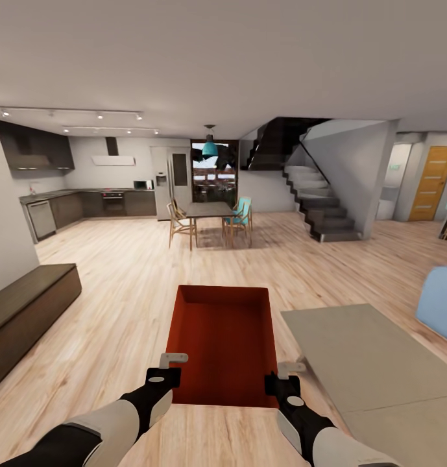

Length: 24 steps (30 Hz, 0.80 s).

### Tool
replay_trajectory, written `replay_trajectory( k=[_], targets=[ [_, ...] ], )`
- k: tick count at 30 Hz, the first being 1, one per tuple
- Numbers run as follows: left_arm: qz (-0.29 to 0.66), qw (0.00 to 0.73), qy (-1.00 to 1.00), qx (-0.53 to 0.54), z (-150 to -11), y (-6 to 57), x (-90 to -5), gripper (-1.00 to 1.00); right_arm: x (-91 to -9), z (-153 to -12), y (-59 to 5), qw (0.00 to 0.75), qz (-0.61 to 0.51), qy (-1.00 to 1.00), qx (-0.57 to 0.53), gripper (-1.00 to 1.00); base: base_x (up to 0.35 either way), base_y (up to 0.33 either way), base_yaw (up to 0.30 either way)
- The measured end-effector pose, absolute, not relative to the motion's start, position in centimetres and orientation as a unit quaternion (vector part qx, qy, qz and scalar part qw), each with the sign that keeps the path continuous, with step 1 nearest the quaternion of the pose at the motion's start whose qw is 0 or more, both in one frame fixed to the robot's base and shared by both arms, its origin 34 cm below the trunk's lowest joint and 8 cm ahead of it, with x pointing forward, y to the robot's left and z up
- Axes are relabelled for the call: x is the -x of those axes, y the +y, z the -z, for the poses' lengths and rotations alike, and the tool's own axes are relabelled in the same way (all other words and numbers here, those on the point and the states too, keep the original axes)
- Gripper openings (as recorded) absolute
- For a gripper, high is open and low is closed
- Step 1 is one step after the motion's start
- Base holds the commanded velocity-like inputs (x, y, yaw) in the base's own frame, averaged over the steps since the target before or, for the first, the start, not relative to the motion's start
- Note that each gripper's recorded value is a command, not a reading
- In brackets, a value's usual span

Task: Move the two storage containers from the living room to the garage. In the garage, place one container on the floor and stack the other container on top of it (either order is fine).

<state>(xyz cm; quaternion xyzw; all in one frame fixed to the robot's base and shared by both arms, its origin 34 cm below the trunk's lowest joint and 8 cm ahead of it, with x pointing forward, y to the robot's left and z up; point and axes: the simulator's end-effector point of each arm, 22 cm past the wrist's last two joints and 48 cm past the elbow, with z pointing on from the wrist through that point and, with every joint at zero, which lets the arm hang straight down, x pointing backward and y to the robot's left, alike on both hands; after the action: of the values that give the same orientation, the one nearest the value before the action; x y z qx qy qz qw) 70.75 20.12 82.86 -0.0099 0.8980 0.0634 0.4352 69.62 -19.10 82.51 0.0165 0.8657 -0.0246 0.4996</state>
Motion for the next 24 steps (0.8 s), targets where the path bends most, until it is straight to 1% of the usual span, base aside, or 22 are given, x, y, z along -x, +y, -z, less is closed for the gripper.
replay_trajectory(
  k=[15, 24],
  targets=[
    [-0.064, 0.435, 0.898, 0.01, -82.85, 20.11, -70.73, -1.0, -69.61, -82.49, -19.12, 0.499, 0.024, 0.866, -0.016, -1.0, 0.321, 0.002, 0.0],
    [-0.064, 0.435, 0.898, 0.01, -82.85, 20.11, -70.73, -1.0, -69.61, -82.49, -19.12, 0.499, 0.024, 0.866, -0.016, -1.0, 0.321, 0.072, 0.0]
  ],
)
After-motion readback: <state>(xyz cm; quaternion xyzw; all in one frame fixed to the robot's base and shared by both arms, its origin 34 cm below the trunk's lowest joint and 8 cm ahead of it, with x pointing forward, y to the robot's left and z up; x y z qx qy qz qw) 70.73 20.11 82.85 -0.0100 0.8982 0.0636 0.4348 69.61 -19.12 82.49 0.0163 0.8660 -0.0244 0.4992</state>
